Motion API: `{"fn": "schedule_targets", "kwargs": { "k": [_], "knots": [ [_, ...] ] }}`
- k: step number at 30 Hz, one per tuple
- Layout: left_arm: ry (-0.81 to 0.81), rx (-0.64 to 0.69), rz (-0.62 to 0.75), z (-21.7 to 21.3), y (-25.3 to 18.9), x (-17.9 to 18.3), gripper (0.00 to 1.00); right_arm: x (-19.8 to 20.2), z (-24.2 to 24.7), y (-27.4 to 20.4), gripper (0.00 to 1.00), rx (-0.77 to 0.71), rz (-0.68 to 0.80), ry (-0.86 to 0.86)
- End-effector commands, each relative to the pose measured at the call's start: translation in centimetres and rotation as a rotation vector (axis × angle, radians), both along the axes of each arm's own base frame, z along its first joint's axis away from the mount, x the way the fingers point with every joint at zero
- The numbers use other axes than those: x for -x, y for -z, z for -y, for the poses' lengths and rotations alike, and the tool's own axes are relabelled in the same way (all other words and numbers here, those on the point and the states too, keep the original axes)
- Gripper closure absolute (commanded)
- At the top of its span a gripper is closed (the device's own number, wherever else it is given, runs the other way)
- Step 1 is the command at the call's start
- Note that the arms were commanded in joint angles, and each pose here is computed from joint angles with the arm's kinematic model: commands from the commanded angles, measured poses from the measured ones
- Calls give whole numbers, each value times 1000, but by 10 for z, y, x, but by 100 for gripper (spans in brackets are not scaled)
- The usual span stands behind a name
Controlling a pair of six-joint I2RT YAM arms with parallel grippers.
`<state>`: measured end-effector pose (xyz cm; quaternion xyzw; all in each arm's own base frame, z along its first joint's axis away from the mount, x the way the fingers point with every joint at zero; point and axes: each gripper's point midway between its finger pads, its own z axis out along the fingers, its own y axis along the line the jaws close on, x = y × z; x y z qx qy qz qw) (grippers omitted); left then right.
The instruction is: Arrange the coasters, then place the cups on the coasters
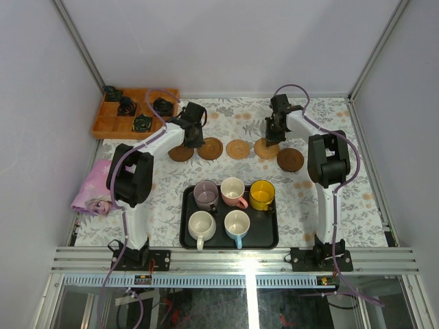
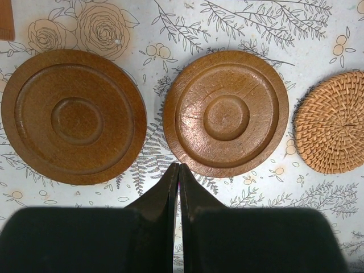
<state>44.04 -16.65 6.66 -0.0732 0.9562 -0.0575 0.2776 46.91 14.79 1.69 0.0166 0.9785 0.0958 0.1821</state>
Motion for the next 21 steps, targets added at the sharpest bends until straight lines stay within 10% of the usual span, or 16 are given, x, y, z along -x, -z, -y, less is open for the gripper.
{"fn": "schedule_targets", "kwargs": {
  "k": [1,13,21],
  "knots": [
    [-9,8,6,-2,4,-7,100,13,2,-5,99,32,-37,-6],
    [-19,20,38,-5,-9,-10,100,-17,16,-107,88,66,247,41],
    [-18,26,42,-6,-12,-7,100,15,62,-93,89,257,205,146]
  ]
}}
